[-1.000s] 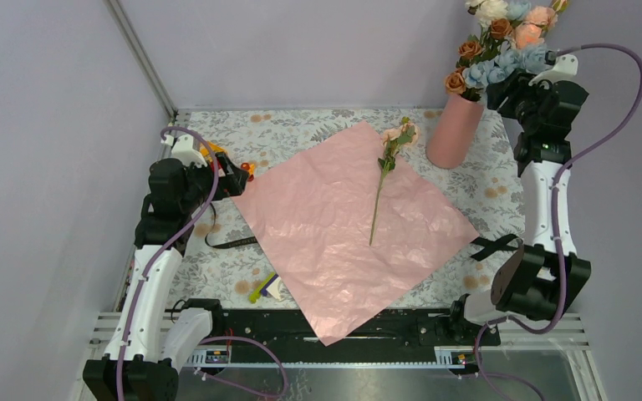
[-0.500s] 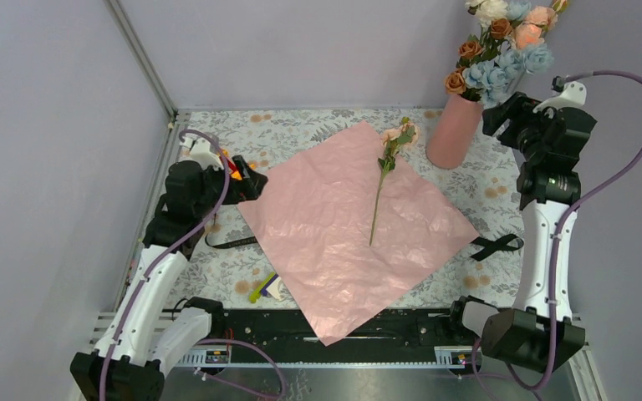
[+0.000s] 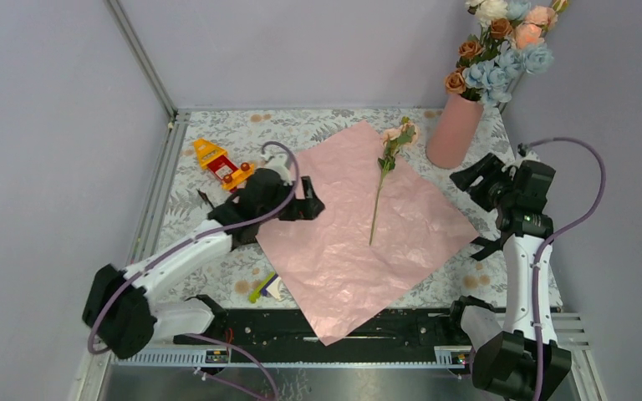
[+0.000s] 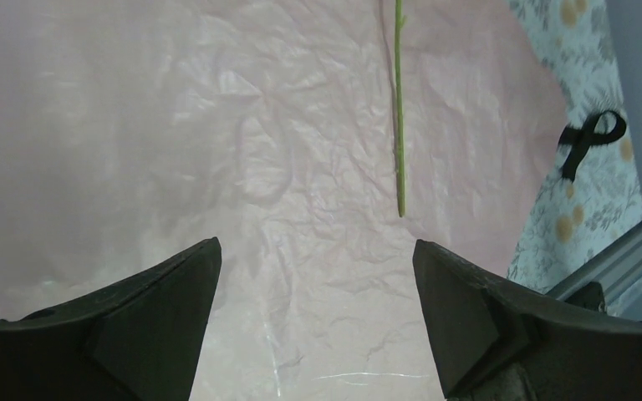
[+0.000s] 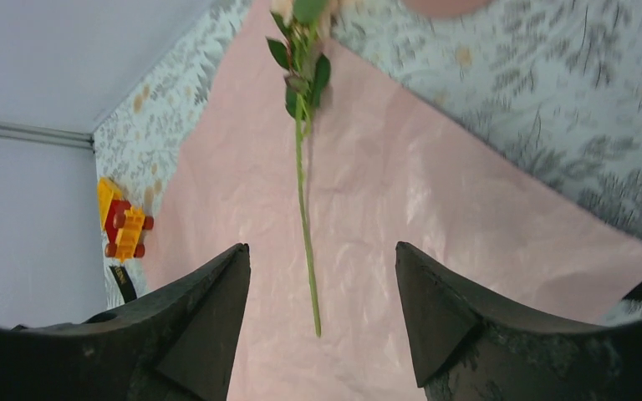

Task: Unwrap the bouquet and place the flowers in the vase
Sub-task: Pick up the fake flower from the wrapping paper.

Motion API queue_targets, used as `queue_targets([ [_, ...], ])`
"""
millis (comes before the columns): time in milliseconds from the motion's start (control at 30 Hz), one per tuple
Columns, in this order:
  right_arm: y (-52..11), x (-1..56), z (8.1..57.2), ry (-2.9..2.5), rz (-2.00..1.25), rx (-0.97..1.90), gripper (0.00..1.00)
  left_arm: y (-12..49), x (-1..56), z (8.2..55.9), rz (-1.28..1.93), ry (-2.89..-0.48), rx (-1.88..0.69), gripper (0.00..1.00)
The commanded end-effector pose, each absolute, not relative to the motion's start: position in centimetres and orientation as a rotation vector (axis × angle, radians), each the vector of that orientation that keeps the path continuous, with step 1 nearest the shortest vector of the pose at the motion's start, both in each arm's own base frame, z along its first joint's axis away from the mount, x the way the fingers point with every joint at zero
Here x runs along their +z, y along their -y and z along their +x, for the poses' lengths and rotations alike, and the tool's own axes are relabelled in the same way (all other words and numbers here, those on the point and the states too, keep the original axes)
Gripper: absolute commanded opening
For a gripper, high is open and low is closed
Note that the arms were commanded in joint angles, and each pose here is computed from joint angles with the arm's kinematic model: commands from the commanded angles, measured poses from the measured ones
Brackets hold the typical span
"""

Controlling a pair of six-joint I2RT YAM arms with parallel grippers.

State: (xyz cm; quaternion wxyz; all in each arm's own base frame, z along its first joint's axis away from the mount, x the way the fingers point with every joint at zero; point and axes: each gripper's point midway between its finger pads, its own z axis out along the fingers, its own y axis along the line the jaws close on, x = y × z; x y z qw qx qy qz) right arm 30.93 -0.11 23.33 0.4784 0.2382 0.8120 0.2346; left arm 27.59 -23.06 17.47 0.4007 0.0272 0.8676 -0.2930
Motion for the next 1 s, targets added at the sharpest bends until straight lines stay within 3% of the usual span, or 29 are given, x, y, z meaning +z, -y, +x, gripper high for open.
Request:
queue_targets([
  [0, -1.1, 21.7, 30.1, -2.006, 0.628, 0.657, 0.69, 29.3, 19.7, 29.2, 0.144, -2.111, -0.842, 0.9],
  [167, -1.8, 19.9, 29.3, -2.025, 0.66, 0.685, 0.65, 36.0, 18.4, 30.4, 0.252, -2.14, -0.886, 0.88],
  [433, -2.5, 18.3, 28.1, -2.056, 0.652, 0.696, 0.64, 41.9, 14.4, 33.8, 0.38, -2.206, -0.804, 0.8],
  [967, -3.0, 17.4, 27.7, -2.083, 0.634, 0.717, 0.62, 44.7, 5.9, 36.9, 0.504, -2.355, -0.632, 0.44],
])
